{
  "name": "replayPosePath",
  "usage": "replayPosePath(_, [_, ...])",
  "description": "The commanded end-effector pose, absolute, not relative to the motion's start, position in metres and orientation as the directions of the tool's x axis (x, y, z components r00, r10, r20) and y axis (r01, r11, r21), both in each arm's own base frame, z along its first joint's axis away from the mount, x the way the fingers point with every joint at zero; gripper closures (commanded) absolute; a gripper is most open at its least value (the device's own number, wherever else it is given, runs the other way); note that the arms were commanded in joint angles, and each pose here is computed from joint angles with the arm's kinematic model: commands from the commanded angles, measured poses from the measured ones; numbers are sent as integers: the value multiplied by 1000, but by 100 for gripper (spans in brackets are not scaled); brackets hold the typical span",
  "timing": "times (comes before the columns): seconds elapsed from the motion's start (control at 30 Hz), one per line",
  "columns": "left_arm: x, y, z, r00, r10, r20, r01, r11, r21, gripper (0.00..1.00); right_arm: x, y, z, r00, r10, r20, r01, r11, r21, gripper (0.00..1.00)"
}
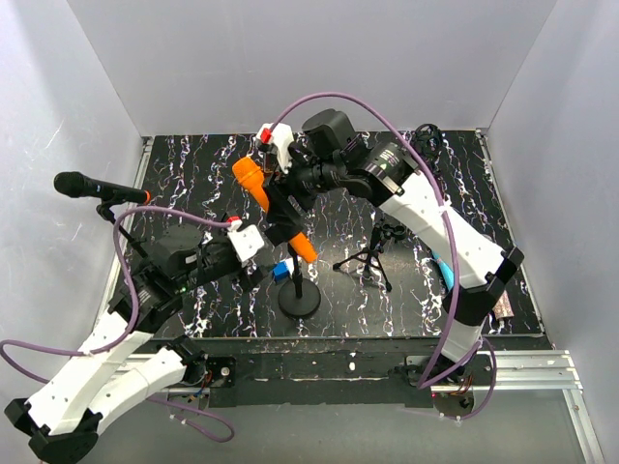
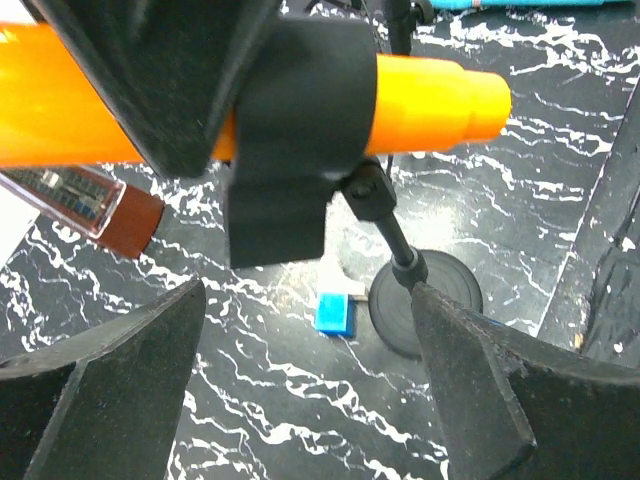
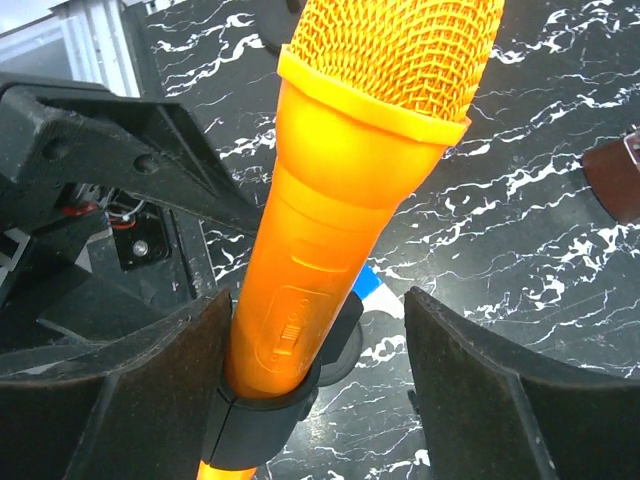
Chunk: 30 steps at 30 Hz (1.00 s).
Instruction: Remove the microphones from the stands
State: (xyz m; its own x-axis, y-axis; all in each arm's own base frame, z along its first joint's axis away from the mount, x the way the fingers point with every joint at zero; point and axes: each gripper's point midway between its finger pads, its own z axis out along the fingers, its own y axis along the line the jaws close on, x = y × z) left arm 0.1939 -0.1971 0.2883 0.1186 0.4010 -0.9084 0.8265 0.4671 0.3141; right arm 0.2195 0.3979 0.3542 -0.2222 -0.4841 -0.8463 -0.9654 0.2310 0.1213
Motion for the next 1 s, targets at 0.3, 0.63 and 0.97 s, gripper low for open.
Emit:
replayPosePath(0.3, [175, -180, 274, 17, 395, -918, 828, 509, 234, 16, 212, 408, 367, -156, -468, -870, -988, 57, 147, 77])
replayPosePath(0.63, [191, -199, 278, 62, 266, -962, 816, 542, 202, 18, 217, 354, 382, -29, -215, -976, -985, -160, 65, 99])
replayPosePath(0.97, [218, -257, 297, 158, 162, -974, 887, 410, 212, 2, 199, 334, 390, 20, -162, -987, -941, -335, 36, 99])
